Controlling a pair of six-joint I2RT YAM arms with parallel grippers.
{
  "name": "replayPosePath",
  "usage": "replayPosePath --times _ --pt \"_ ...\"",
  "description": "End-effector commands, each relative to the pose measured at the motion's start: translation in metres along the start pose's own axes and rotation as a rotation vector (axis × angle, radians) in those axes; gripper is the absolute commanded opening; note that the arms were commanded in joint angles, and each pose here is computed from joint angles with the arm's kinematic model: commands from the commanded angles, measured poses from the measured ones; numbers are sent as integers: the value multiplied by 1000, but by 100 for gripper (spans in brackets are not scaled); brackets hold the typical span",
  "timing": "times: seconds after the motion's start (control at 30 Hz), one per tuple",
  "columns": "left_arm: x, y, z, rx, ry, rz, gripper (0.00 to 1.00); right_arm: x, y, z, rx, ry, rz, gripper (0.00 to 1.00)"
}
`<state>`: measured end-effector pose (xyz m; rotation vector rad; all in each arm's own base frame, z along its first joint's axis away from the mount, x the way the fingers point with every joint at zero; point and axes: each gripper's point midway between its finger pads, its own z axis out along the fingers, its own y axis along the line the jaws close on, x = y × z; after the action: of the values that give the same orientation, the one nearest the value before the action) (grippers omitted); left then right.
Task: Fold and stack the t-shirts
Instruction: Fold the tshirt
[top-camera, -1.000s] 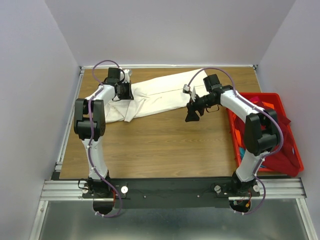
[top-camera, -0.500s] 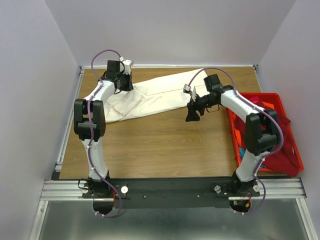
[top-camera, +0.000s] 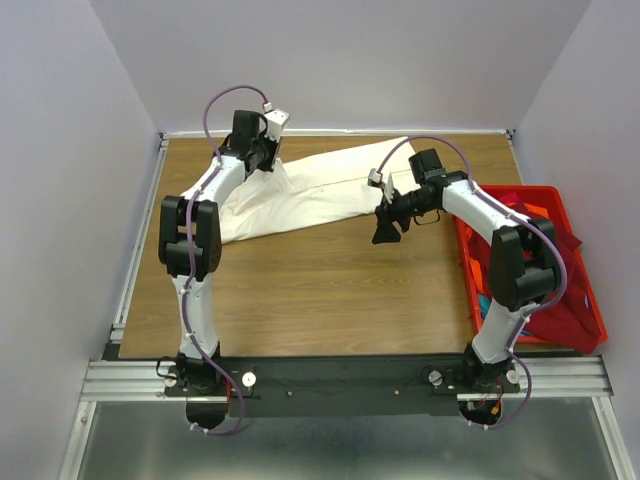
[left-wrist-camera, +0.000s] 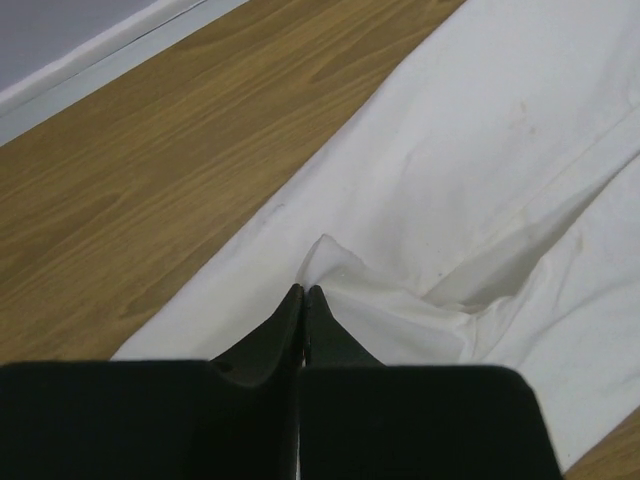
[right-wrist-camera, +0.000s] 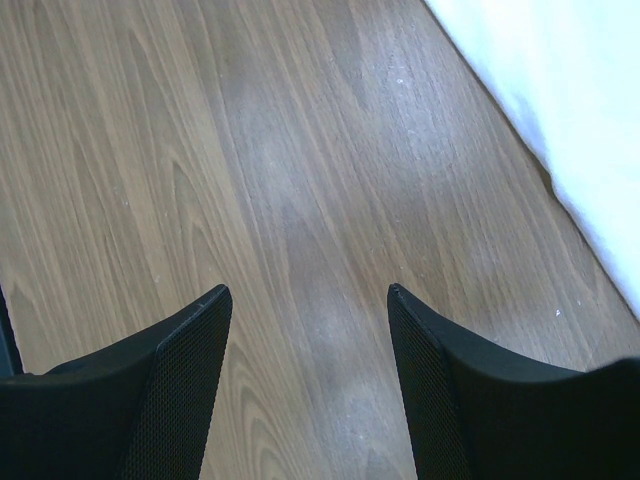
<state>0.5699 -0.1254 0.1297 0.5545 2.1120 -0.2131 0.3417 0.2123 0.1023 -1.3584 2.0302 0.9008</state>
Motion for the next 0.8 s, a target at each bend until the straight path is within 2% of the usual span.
replayPosePath --times 0.0,0.57,0.63,0.67,0.7,0.77 --pt "-7 3 14 -52 -9 124 5 -4 4 -3 -17 -27 -17 70" --pt "-5 -33 56 -87 30 305 9 0 4 -1 -23 -21 -5 71" --pt "-4 -35 57 -90 34 309 14 0 4 -1 -23 -21 -5 71" --pt "-5 -36 57 -91 33 307 23 0 4 -2 -21 -20 -4 71" --pt "-3 -29 56 -130 46 296 24 0 4 -2 -21 -21 -6 71" --pt "-10 -19 50 -202 46 267 37 0 4 -2 -21 -22 -5 71"
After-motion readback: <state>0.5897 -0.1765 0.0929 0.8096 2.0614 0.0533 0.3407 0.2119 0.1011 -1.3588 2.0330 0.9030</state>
